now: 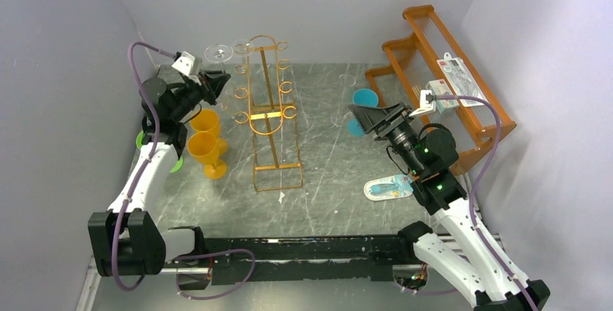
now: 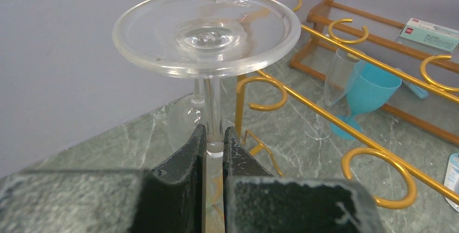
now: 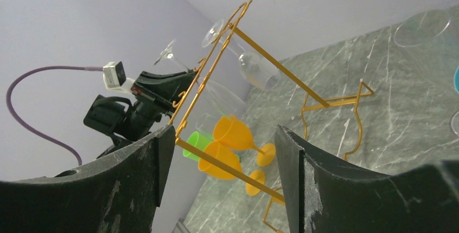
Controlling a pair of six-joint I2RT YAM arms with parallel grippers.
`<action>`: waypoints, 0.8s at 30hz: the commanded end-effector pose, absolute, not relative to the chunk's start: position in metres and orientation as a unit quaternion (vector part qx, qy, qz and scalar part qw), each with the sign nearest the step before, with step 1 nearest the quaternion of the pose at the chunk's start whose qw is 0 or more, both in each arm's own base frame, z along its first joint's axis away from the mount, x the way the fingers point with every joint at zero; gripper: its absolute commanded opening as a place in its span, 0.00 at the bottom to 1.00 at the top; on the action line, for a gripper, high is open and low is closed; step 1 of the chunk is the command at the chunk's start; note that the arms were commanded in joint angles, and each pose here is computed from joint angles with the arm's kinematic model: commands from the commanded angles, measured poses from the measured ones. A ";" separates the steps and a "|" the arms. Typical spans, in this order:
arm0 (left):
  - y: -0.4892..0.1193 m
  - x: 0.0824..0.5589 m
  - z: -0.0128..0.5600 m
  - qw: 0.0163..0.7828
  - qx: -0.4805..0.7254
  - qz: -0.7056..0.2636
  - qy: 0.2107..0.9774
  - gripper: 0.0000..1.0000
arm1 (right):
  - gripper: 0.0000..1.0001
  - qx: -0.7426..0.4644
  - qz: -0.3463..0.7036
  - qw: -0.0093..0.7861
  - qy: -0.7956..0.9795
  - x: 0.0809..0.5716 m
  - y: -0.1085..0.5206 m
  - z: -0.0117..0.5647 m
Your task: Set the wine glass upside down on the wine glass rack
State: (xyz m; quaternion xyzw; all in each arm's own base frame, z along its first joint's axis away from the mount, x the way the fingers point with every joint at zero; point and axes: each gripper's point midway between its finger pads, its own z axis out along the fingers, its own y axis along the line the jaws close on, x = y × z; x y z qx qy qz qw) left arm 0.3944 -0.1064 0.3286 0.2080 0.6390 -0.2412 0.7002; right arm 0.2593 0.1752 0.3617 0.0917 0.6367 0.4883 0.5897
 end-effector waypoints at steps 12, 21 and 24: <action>-0.137 0.397 0.323 0.705 0.260 -0.267 0.603 0.05 | 0.71 0.092 0.489 0.588 0.638 0.256 0.174 0.358; -0.142 0.396 0.318 0.700 0.268 -0.272 0.603 0.05 | 0.71 0.092 0.492 0.585 0.638 0.256 0.175 0.357; -0.142 0.395 0.316 0.699 0.270 -0.270 0.604 0.05 | 0.72 0.091 0.493 0.584 0.638 0.256 0.176 0.357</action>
